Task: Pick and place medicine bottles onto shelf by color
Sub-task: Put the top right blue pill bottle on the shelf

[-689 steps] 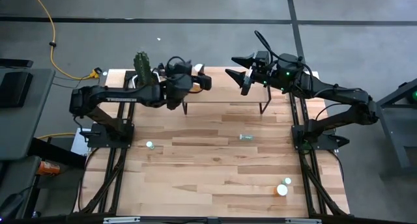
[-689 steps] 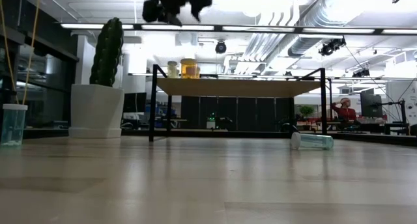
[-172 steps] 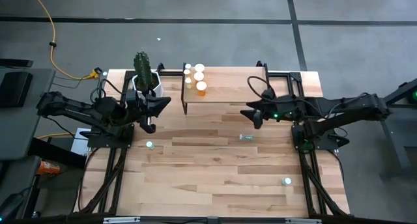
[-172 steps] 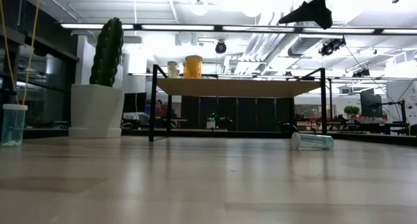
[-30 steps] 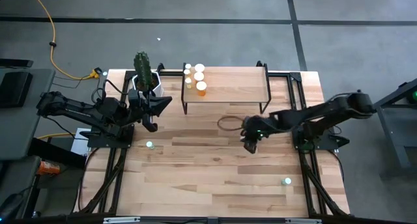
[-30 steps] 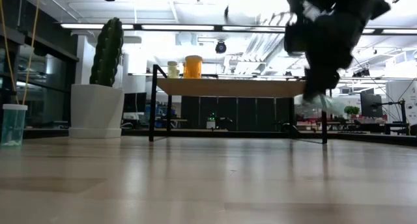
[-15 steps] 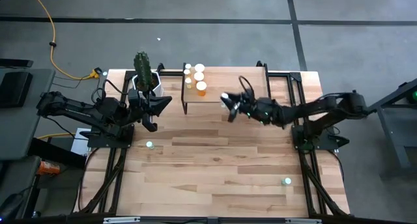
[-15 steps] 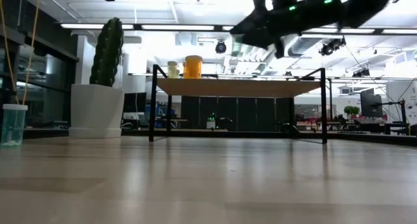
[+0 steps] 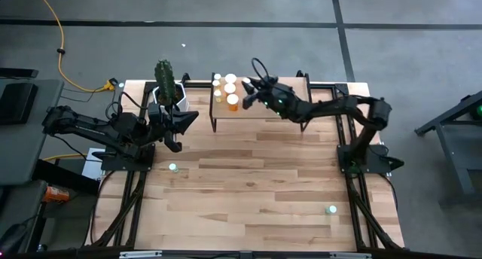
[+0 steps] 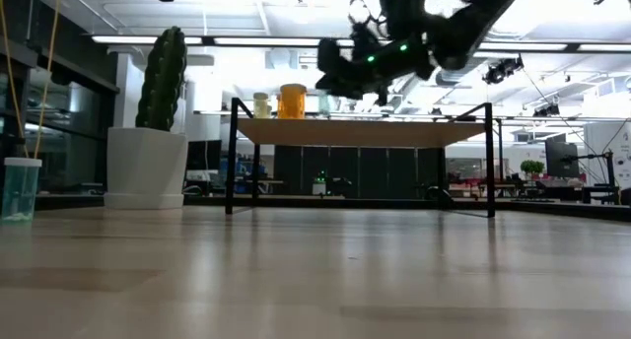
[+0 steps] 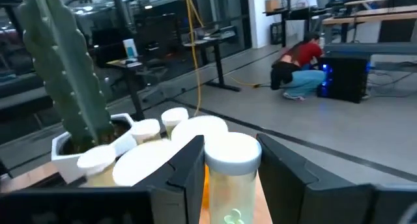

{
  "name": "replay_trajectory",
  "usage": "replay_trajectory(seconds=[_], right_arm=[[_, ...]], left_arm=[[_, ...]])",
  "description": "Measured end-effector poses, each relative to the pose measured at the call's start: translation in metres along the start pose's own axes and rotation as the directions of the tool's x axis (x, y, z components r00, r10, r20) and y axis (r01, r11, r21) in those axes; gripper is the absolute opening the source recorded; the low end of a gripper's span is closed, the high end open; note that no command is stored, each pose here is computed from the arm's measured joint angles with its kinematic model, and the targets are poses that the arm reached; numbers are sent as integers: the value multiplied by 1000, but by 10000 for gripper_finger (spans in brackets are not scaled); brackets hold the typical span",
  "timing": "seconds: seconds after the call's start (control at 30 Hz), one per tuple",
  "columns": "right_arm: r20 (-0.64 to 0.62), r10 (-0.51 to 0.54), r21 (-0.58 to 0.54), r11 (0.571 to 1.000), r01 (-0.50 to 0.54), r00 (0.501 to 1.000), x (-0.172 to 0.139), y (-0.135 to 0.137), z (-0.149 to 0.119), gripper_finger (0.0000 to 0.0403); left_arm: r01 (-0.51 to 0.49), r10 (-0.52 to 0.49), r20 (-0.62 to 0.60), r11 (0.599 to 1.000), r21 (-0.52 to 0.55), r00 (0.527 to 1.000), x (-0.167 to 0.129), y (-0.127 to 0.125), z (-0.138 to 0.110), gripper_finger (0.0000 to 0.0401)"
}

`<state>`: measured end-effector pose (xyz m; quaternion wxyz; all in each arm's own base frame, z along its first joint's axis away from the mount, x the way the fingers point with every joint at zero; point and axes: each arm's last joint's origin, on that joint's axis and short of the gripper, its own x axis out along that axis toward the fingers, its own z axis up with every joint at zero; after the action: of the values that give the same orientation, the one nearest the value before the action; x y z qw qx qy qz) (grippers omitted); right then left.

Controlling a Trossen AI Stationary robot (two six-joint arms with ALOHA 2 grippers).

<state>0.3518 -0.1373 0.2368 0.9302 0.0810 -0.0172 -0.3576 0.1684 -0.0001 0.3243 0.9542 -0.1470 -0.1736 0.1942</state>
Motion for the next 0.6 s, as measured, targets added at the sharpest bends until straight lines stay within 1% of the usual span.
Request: replay_trajectory(seconds=[0.07,0.17,0.33,0.43,0.6], right_arm=[[-2,14,-12,1000,-14,1000,12,-2,0,114],[-36,-2,-60,998,0,999,23,-3,-2,114],[-92,-20,-136,991,7,996,27,-5,-5,114],[-102,-56,-145,989,41,993,26,-9,-8,114],[-119,-70,-125,991,54,990,27,-11,-10,114]], left_arm=[[0,0,0,1000,0,1000,0,0,0,0],[2,-2,0,1000,0,1000,0,0,0,1],[8,-8,-1,1000,0,1000,0,0,0,0],[8,-8,-1,1000,1,1000,0,0,0,1],[8,-8,-2,1000,0,1000,0,0,0,0]])
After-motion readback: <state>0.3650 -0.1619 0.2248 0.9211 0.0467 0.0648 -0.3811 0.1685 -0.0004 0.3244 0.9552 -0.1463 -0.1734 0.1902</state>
